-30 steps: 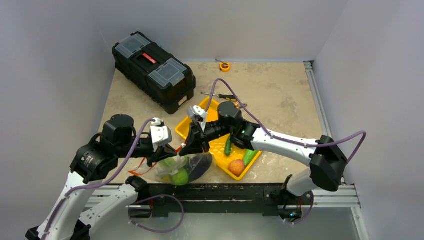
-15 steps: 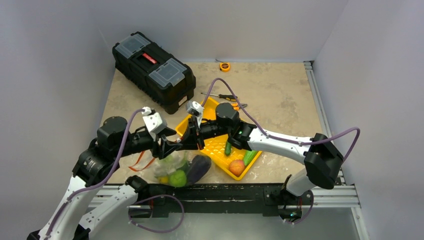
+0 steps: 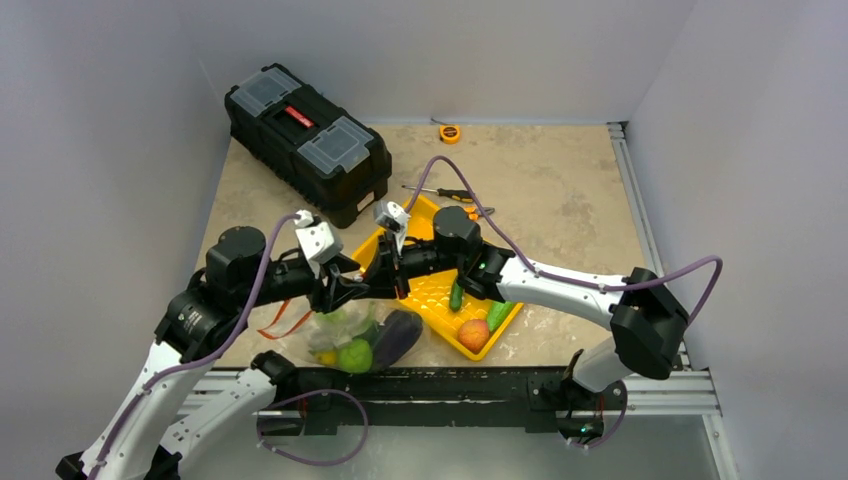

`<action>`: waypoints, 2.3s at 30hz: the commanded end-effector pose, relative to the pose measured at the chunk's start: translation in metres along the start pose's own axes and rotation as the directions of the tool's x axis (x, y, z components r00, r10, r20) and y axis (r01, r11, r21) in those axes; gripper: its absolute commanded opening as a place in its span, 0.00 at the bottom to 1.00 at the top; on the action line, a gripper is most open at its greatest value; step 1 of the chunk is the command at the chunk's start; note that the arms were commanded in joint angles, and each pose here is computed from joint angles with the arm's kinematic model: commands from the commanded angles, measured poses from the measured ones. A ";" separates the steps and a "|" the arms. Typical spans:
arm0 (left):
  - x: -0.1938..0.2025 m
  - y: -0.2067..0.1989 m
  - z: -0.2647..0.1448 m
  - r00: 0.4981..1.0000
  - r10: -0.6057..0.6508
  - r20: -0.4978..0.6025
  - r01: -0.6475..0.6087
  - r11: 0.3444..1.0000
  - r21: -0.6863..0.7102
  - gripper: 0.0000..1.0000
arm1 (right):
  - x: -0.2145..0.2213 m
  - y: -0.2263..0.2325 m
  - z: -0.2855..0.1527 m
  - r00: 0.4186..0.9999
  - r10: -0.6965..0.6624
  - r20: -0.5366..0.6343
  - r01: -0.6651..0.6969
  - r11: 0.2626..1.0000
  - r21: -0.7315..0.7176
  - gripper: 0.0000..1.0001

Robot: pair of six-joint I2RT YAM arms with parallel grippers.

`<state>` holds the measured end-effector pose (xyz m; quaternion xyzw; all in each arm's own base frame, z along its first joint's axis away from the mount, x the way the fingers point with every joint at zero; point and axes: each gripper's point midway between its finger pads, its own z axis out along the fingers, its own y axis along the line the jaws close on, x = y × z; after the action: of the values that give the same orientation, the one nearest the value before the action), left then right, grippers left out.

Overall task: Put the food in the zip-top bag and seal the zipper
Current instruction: Zip the zipper food storage bag at the center of the board.

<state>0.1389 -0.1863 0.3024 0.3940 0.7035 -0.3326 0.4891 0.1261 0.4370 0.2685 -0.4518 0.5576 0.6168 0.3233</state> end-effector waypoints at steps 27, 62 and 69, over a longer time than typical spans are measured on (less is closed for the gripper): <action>0.014 0.009 -0.008 0.998 0.046 -0.048 -0.049 0.997 -0.056 0.00 | -0.054 0.003 -0.026 0.948 0.026 0.317 -0.071 0.989 0.131 0.00; -0.004 -0.005 -0.021 0.999 0.020 0.047 -0.017 0.999 -0.046 0.08 | -0.024 0.021 -0.003 0.995 -0.069 0.074 0.077 0.992 -0.099 0.00; 0.025 -0.001 -0.024 0.998 -0.003 -0.064 -0.002 0.998 -0.070 0.38 | -0.028 0.024 -0.009 0.993 -0.067 0.097 0.074 0.995 -0.068 0.00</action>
<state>0.1233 -0.1676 0.2911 0.3896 0.7187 -0.3114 0.4844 0.1183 0.4332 0.2752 -0.4574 0.5308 0.6369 0.3215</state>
